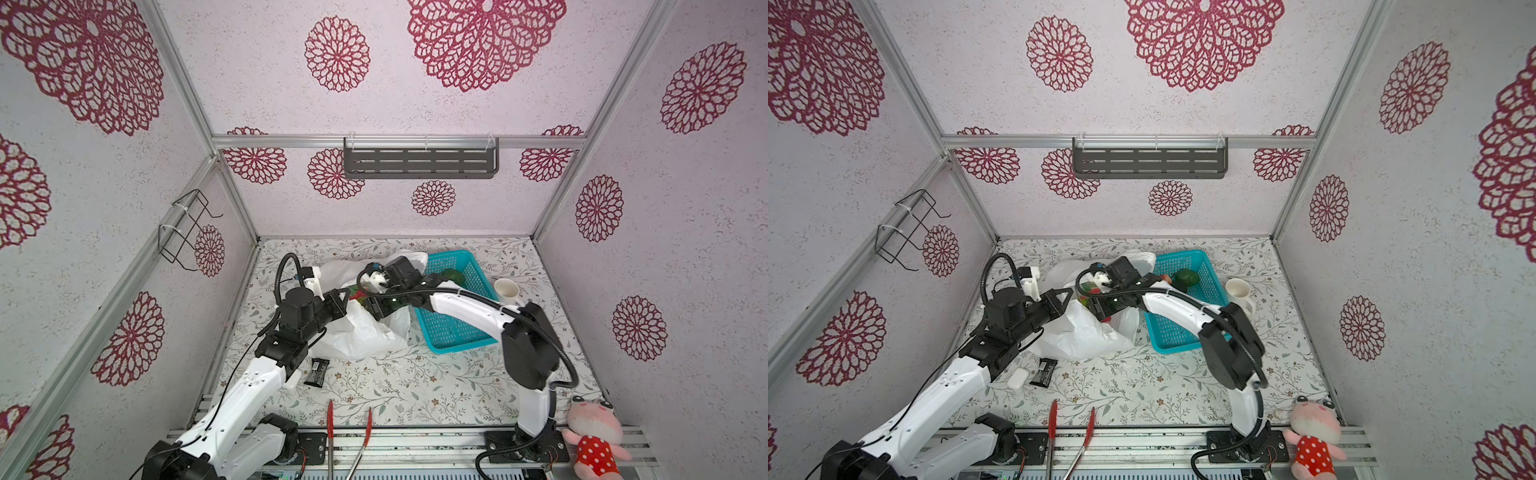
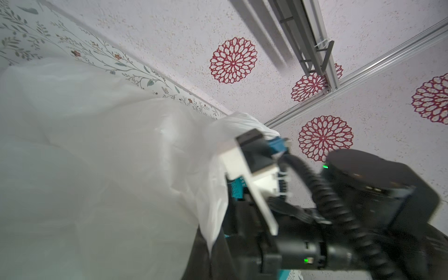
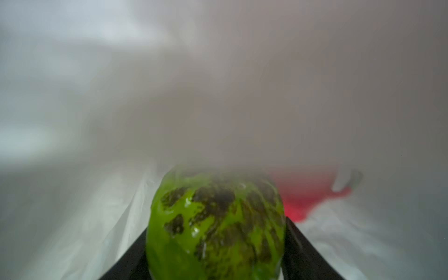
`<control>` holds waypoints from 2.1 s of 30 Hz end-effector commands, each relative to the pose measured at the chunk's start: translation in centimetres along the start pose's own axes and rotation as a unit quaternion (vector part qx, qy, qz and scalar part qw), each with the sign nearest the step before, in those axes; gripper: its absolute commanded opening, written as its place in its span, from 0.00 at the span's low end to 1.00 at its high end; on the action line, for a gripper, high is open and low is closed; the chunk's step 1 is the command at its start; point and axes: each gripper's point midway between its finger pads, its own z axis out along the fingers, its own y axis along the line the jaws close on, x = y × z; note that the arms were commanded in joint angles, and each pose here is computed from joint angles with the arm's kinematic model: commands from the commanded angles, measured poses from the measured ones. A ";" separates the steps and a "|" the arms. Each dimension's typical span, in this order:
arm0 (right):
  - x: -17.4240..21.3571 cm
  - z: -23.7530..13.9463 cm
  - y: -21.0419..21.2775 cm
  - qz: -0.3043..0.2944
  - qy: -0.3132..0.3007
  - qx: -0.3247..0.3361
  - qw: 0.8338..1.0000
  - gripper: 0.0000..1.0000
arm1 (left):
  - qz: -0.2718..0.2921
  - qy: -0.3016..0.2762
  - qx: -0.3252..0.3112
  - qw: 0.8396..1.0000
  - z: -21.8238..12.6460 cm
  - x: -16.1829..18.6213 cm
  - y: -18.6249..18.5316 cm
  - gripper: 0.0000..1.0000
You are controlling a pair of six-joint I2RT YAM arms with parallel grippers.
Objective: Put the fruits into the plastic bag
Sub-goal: 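Grasp the lime-green striped fruit with the right gripper and carry it into the bag, then open the right gripper inside the bag and withdraw it toward the basket, then lower the right gripper into the basket and grasp the dark avocado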
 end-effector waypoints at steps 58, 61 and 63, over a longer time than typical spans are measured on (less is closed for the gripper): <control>1.5 -23.1 -14.9 0.251 -0.309 0.229 0.888 0.96 | 0.012 -0.027 -0.036 0.999 -0.5 -0.1 1.8 0.00; 4.0 -23.0 -18.7 0.324 -0.276 0.268 0.864 0.95 | 0.009 -0.026 -0.035 0.999 -0.4 -0.1 1.7 0.00; 5.3 -22.1 -20.9 0.363 -0.248 0.274 0.855 0.95 | 0.008 -0.027 -0.035 0.999 -0.5 -0.2 1.7 0.00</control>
